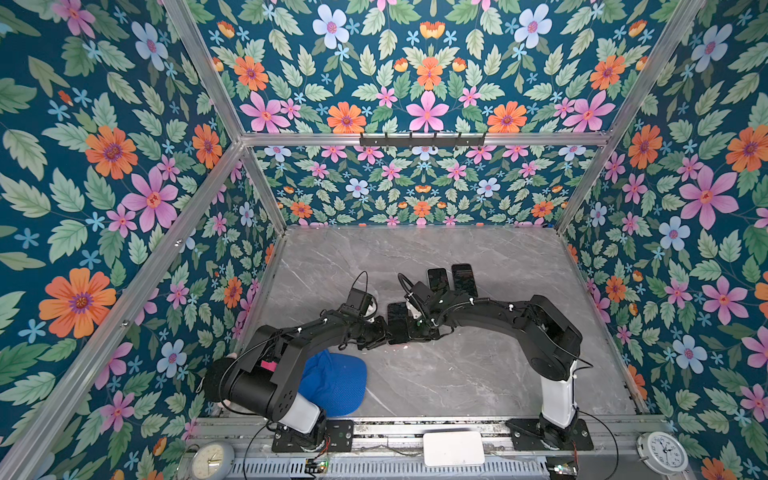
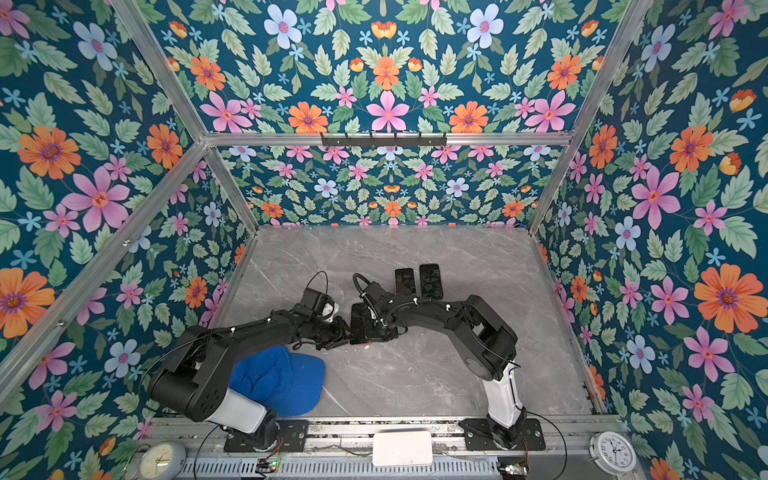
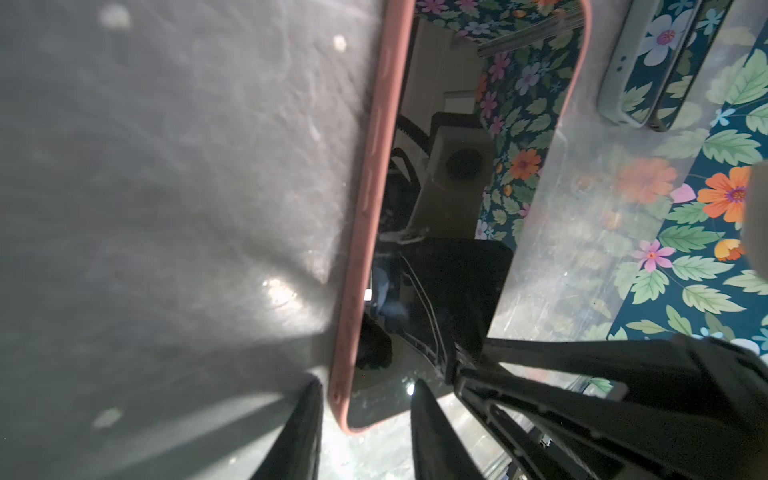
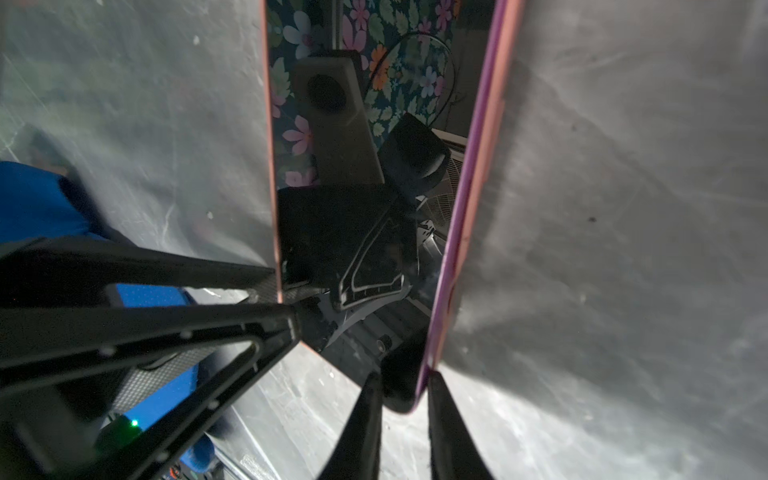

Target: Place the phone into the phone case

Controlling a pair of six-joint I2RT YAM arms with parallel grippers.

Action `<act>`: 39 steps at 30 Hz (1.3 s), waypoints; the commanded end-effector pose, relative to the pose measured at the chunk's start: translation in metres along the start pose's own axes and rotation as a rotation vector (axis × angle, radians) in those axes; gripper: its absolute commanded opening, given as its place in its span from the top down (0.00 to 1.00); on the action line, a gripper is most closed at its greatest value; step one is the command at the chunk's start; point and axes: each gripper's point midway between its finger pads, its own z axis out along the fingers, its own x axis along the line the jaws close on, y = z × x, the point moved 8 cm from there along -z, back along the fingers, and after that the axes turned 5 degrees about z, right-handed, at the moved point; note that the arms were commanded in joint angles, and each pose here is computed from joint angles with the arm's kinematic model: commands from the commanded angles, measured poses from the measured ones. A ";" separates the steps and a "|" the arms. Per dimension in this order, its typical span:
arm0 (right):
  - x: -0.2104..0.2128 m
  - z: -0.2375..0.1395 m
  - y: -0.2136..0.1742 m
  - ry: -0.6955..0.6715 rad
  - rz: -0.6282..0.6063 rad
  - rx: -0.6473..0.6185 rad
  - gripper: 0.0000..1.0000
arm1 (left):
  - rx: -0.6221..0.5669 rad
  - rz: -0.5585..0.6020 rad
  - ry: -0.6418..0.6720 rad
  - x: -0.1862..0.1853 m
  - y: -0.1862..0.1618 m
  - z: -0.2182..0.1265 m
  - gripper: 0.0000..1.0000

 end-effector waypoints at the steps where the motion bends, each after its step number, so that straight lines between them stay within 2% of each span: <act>1: 0.002 0.002 0.001 0.016 0.006 0.002 0.82 | -0.003 0.003 -0.011 0.000 0.000 0.002 0.63; 14: 0.002 0.008 0.000 0.033 0.016 0.019 0.91 | -0.004 -0.002 -0.028 0.000 -0.001 0.002 0.65; 39: -0.002 0.014 -0.002 0.021 0.035 0.038 0.97 | -0.003 -0.005 -0.032 0.000 -0.002 0.003 0.66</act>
